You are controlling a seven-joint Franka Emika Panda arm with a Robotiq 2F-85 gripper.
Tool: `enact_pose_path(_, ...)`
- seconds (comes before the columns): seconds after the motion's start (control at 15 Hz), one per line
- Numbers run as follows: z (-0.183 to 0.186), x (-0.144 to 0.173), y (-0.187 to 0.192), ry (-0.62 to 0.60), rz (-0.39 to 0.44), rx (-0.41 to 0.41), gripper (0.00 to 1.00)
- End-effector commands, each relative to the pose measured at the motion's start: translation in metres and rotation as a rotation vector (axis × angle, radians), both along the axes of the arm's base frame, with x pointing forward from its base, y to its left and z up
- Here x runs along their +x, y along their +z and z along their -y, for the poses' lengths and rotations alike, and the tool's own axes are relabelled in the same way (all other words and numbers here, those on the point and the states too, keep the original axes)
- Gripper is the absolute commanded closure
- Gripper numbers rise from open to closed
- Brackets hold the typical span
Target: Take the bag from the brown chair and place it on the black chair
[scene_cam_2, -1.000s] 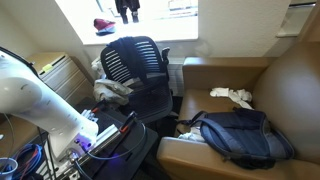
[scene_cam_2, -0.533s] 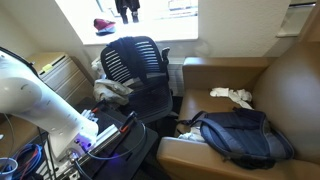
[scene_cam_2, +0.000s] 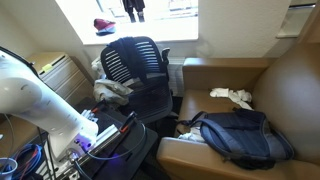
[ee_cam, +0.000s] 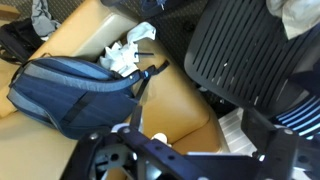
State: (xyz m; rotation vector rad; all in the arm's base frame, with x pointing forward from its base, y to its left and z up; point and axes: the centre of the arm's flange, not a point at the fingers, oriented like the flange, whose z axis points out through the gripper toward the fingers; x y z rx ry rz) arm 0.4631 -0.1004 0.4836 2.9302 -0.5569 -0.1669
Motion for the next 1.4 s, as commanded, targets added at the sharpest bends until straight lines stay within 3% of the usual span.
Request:
enact_pose_path(0.0,0.002,0.006,-0.004,-0.041,0.043,-0.011,0.00)
enact_pose_path(0.4,0.015,0.015,-0.024,-0.107,0.067,-0.018,0.00)
enact_pose_path(0.6,0.030,0.022,-0.040,-0.195,0.239,-0.092,0.00)
enact_pose_path(0.8,0.077,0.030,-0.075,-0.325,0.349,-0.158,0.00)
enact_pose_path(0.93,0.114,0.029,-0.104,-0.433,0.293,-0.203,0.00)
enact_pose_path(1.07,0.148,0.021,-0.134,-0.482,0.158,-0.224,0.00)
enact_pose_path(1.2,0.159,0.015,-0.146,-0.508,0.037,-0.217,0.00)
enact_pose_path(1.27,0.150,0.002,-0.144,-0.494,0.123,-0.215,0.00)
enact_pose_path(1.33,0.155,0.001,-0.152,-0.506,0.080,-0.221,0.00)
